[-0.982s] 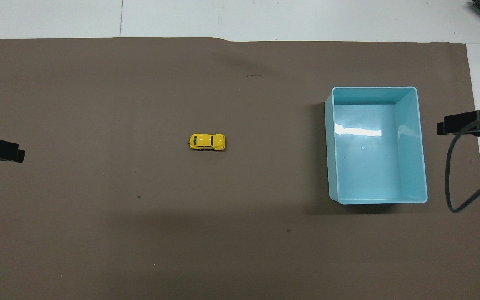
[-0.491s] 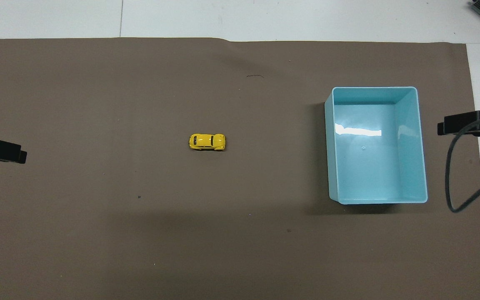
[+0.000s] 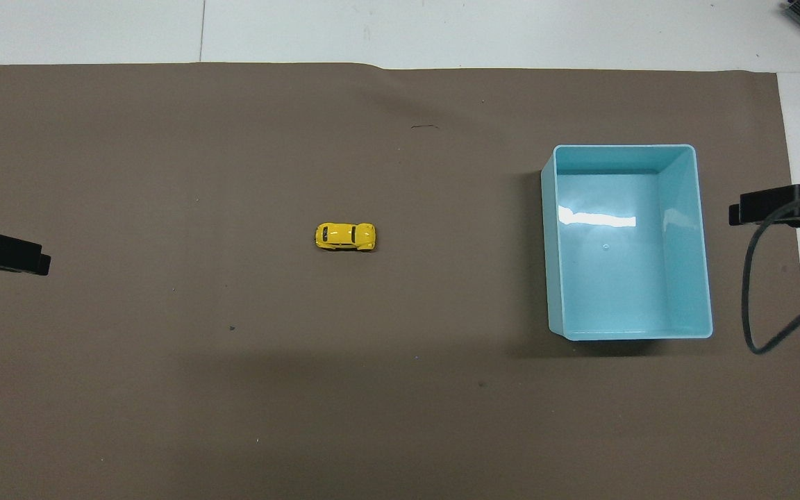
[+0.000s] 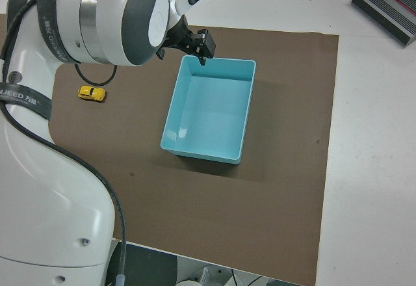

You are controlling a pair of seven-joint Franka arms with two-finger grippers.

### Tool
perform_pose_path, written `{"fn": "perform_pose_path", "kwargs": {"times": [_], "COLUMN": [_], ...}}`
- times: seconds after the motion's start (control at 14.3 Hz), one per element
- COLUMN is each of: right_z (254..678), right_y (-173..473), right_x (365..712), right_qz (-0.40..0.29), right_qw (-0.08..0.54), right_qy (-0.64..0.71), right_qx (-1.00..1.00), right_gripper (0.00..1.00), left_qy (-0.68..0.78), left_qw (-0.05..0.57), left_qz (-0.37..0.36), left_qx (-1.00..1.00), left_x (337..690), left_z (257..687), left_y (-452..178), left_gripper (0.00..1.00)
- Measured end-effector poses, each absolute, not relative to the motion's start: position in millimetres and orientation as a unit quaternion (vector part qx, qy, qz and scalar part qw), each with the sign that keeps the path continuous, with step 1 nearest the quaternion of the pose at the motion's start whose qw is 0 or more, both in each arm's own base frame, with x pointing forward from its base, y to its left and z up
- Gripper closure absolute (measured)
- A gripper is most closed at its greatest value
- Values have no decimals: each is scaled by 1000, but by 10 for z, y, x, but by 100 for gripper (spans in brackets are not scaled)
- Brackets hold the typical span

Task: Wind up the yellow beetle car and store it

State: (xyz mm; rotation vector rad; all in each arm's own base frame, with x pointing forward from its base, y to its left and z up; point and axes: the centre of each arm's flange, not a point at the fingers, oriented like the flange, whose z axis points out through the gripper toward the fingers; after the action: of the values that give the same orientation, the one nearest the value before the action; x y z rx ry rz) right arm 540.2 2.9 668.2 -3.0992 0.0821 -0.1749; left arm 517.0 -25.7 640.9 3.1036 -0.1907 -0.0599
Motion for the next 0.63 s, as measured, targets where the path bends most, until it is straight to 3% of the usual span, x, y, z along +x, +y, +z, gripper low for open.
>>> {"fn": "perform_pose_path", "kwargs": {"times": [0.63], "right_z": [6682], "right_y": [29], "right_x": [5402], "right_qz": [-56], "right_qw": [18], "right_qy": [26], "right_qx": [-998], "right_gripper": [0], "left_qy": [-36], "left_qw": [13], "left_qz": [-22], "left_qx": [999], "left_x": [5194], "left_z": [6232], "left_y": [-574], "left_gripper": [0]}}
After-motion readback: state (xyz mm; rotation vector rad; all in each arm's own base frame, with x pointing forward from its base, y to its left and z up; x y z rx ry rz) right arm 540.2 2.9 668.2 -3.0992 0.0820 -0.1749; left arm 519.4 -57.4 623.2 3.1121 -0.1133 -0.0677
